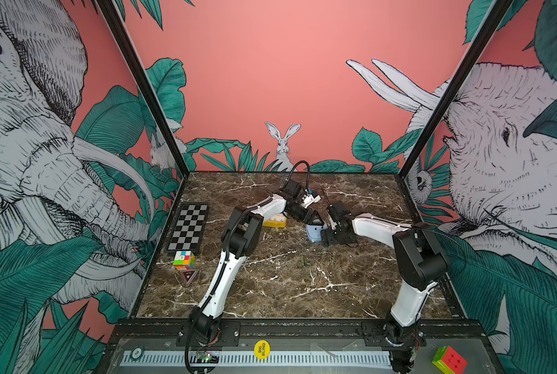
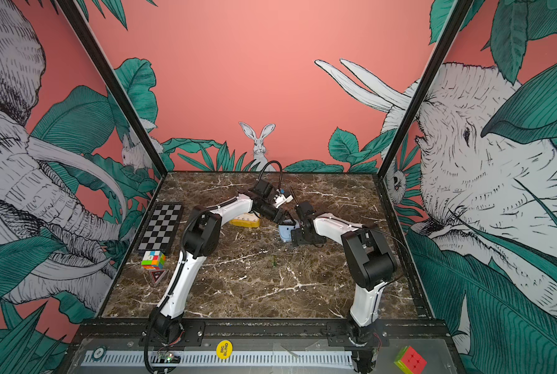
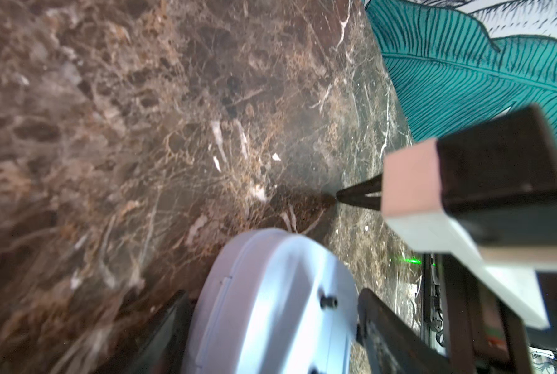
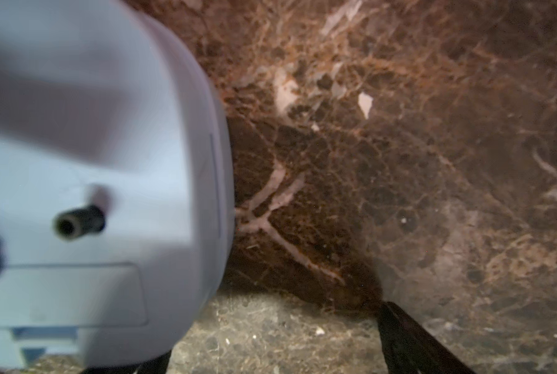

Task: Insert the battery into the alarm
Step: Adjust the alarm at the center of the board.

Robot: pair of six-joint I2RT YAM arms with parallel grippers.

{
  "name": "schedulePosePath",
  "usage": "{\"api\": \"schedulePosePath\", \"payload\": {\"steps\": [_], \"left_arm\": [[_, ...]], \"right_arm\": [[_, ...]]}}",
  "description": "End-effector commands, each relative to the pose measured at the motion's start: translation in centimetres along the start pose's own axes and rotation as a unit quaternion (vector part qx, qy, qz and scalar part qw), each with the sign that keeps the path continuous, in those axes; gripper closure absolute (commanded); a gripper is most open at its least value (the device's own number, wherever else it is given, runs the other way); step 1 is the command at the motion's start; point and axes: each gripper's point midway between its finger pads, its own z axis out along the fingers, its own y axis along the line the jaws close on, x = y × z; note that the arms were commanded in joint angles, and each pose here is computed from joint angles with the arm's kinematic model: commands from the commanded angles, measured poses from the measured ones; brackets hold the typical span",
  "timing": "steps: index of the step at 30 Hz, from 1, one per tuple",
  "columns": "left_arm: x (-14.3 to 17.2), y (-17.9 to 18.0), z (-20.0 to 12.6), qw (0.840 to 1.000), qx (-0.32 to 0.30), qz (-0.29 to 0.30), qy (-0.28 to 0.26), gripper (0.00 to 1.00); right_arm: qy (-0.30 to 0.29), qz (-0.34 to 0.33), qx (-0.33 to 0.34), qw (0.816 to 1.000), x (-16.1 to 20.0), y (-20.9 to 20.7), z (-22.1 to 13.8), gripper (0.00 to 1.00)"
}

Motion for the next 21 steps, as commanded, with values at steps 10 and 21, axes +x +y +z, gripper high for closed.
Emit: {"api": "schedulePosePath", "payload": {"steps": [10,21], "left_arm": [[1.0,-4.7,-2.9,1.0,0.013,0.029,0.001,0.19],[2.7,-5.1,-3.8,1.0,0.002,0.025,0.011,0.21]], "right_arm": [[-0.01,-0.002,0.039,0.999,-3.2,-1.9,0.3,0.05],[-0.031,-0.057,0.003,0.998,-7.4,-0.1,1.2,0.05]]}}
